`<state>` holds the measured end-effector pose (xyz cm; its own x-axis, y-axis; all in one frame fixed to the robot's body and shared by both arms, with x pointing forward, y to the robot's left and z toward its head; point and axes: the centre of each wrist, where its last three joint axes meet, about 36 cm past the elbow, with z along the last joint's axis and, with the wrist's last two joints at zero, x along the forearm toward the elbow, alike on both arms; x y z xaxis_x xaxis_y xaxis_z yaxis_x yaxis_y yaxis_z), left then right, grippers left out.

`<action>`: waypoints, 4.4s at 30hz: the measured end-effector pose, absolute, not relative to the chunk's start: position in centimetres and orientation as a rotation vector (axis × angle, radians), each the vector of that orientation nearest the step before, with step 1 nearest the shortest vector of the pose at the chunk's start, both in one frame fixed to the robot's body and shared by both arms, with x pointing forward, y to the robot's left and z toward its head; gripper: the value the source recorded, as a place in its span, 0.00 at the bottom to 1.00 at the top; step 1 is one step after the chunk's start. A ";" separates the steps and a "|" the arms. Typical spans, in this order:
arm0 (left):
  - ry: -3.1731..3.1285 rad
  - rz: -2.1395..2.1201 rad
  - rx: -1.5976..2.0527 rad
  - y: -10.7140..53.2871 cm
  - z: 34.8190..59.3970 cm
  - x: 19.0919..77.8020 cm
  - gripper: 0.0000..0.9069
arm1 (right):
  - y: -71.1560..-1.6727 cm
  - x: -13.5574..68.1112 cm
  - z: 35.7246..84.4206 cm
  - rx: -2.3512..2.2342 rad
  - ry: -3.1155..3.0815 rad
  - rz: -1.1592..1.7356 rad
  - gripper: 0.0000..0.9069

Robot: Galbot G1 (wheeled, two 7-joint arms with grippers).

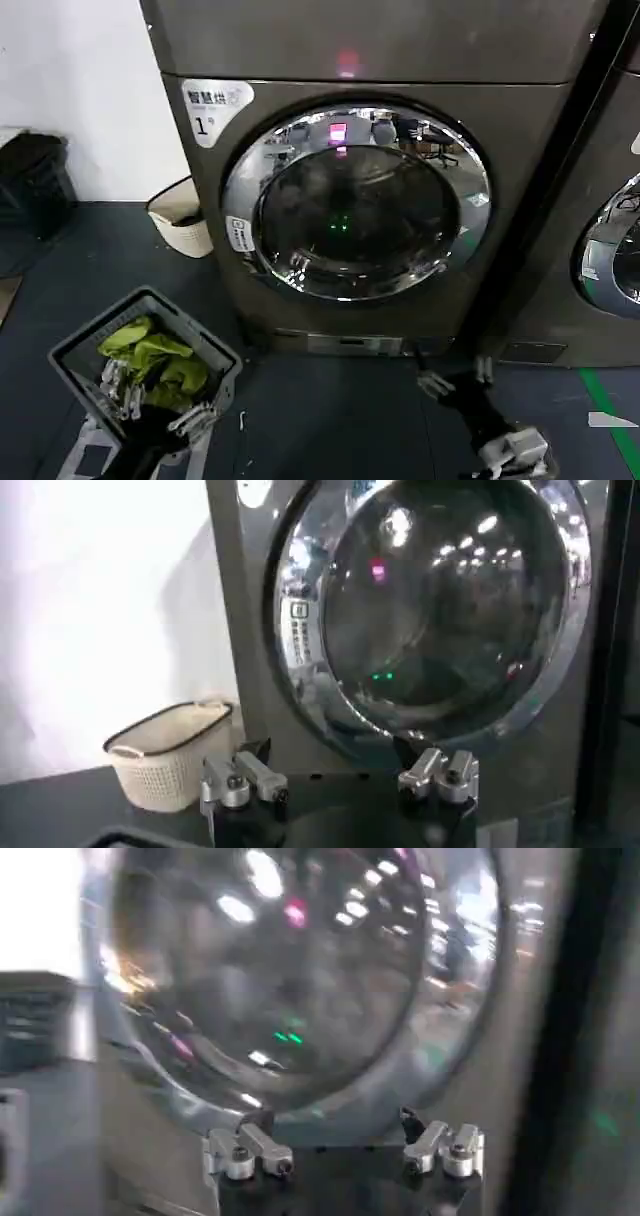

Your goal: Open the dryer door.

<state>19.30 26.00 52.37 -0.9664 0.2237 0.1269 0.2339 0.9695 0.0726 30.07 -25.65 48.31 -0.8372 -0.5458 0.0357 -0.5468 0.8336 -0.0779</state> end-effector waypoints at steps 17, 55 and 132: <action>-3.025 -0.147 -0.335 26.2 52.4 19.3 1.00 | -22.2 42.0 49.4 1.356 -2.906 0.152 1.00; -3.039 -0.176 -0.290 26.5 51.6 19.4 1.00 | -10.4 55.5 49.3 1.641 -2.790 0.264 1.00; -2.832 -0.182 -1.124 36.5 50.6 42.7 1.00 | -33.9 40.4 48.5 2.218 -2.354 0.268 1.00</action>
<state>42.74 36.51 50.63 -0.7256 0.6764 0.1264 0.6871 0.7224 0.0777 40.37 -33.90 48.50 -0.0632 -0.9973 0.0373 -0.9802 0.0550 -0.1901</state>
